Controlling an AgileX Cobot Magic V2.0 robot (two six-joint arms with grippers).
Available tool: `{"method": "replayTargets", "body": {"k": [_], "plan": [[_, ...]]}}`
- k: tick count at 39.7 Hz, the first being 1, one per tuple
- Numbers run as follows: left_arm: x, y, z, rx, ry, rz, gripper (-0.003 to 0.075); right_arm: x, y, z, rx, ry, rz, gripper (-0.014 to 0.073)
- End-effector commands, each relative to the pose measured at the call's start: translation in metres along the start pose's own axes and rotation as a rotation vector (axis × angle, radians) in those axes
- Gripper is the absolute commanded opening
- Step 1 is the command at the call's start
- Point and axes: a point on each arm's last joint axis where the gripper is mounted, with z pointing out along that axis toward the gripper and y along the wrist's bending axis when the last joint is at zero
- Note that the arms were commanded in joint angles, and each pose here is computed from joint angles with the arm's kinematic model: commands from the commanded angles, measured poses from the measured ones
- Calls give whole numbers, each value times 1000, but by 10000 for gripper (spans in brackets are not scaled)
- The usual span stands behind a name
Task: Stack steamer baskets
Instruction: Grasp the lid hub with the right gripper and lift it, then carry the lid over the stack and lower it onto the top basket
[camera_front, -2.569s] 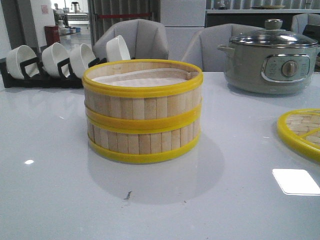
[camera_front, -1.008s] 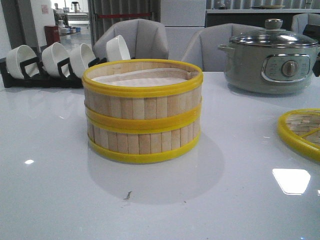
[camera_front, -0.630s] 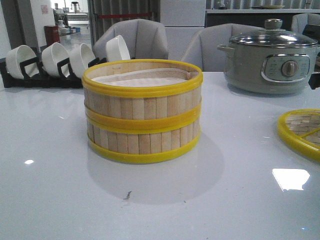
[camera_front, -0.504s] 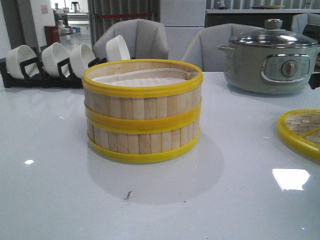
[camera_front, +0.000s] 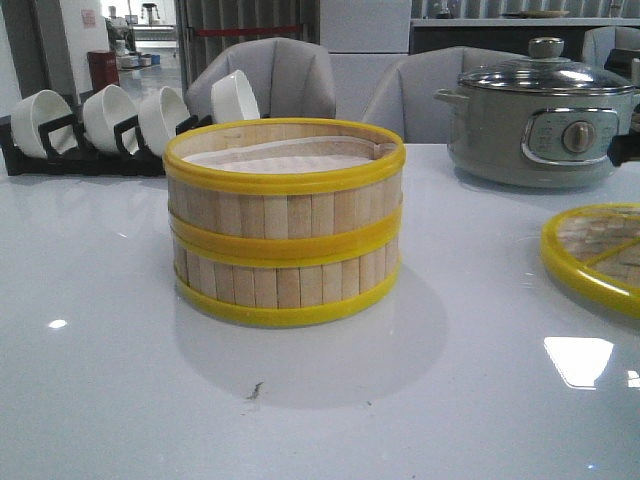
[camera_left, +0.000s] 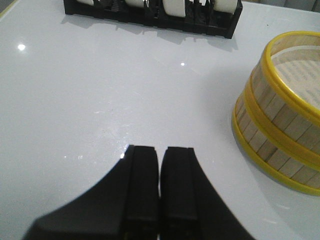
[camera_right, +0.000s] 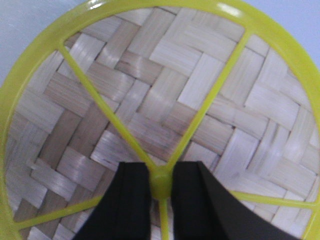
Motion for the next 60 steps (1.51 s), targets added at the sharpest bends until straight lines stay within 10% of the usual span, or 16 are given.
{"method": "replayTargets", "body": {"k": [1, 19, 35, 60], "plan": [[-17, -2, -4, 11, -121, -10, 83, -33, 18, -60, -33, -207, -42, 36], [-17, -2, -4, 11, -121, -10, 83, -77, 140, -184, -253, -446, -266, 36], [-17, -2, -4, 11, -121, -10, 83, -52, 259, -173, -417, -304, -471, 36], [-17, -2, -4, 11, -121, -10, 83, -45, 291, -140, -428, -264, -511, 36]]}}
